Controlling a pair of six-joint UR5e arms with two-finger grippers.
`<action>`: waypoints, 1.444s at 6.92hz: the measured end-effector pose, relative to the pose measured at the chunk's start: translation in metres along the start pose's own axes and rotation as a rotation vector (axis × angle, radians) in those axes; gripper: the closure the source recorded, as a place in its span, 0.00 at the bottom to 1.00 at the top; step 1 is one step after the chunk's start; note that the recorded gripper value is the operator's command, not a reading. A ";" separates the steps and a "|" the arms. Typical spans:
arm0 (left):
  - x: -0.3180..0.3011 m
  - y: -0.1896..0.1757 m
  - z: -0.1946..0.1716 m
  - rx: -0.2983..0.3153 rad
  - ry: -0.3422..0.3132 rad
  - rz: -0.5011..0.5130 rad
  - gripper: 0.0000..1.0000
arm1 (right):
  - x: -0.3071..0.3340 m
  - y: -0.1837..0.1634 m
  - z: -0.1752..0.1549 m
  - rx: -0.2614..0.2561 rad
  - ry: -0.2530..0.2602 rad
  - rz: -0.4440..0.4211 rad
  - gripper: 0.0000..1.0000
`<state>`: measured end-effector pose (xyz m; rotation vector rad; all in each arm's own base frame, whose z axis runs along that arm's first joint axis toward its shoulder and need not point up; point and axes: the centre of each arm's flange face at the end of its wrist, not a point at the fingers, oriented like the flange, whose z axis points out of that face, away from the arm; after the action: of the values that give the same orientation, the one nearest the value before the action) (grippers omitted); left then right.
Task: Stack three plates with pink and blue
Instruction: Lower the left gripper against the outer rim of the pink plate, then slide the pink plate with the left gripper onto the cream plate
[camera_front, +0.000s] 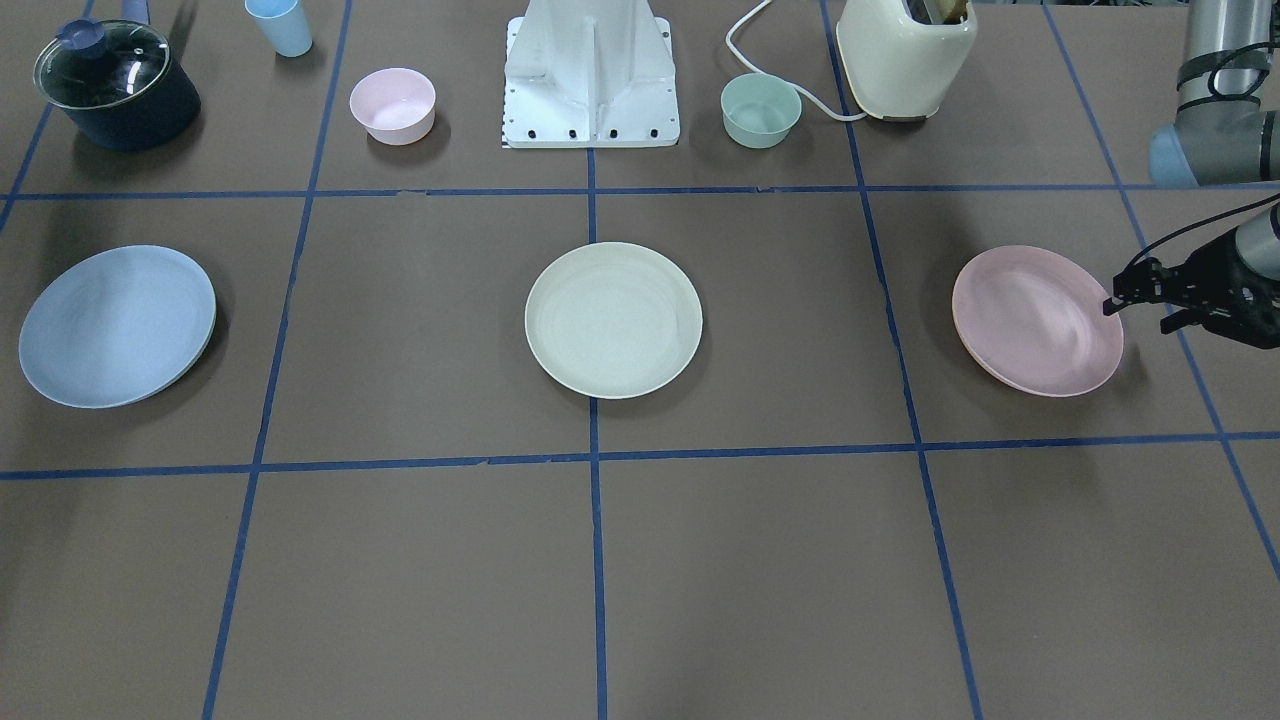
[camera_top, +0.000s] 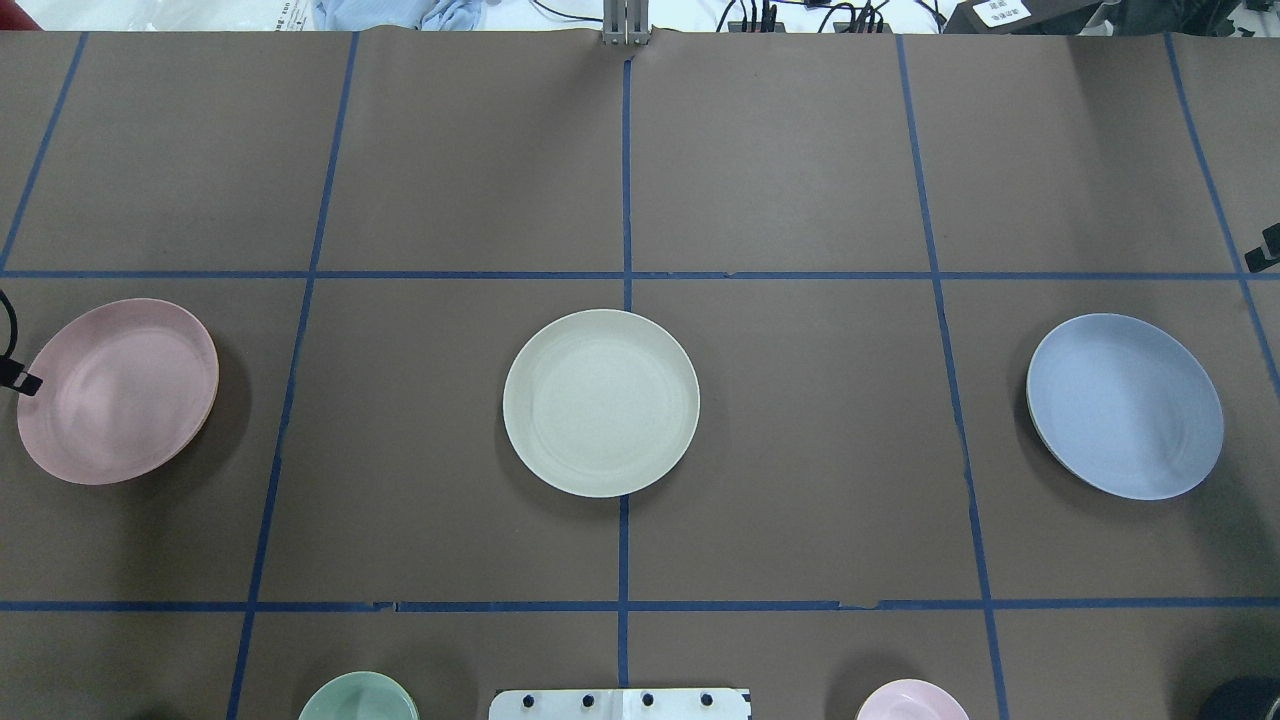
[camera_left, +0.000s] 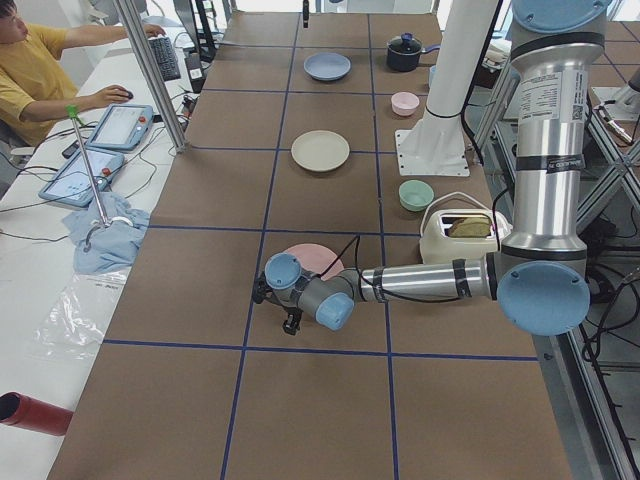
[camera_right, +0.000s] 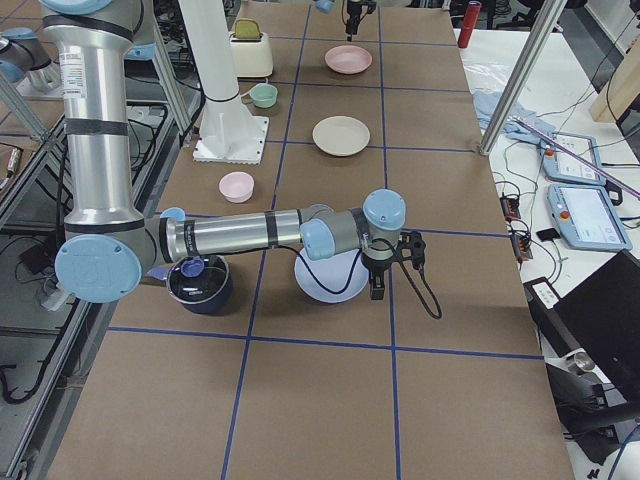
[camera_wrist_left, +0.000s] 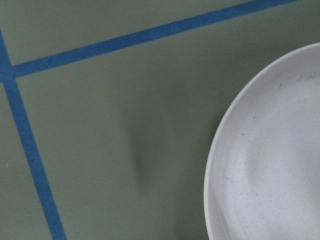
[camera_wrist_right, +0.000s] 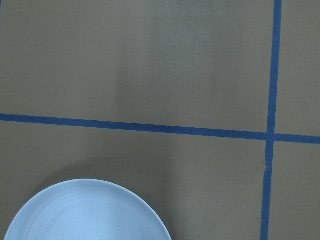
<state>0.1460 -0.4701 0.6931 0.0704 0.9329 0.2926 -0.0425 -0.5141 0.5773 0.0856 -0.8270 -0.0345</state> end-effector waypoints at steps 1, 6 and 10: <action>0.002 -0.002 0.004 -0.008 0.007 -0.001 0.60 | 0.001 0.001 0.000 -0.001 -0.001 0.001 0.00; 0.021 -0.003 0.007 -0.046 0.103 -0.067 1.00 | 0.000 0.004 0.000 -0.006 -0.013 0.002 0.00; 0.141 -0.050 -0.060 -0.010 0.284 -0.152 1.00 | -0.007 0.004 0.002 -0.017 -0.042 -0.006 0.00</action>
<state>0.1880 -0.4826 0.5379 -0.0531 1.2124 0.1683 -0.0490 -0.5093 0.5736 0.0715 -0.8679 -0.0488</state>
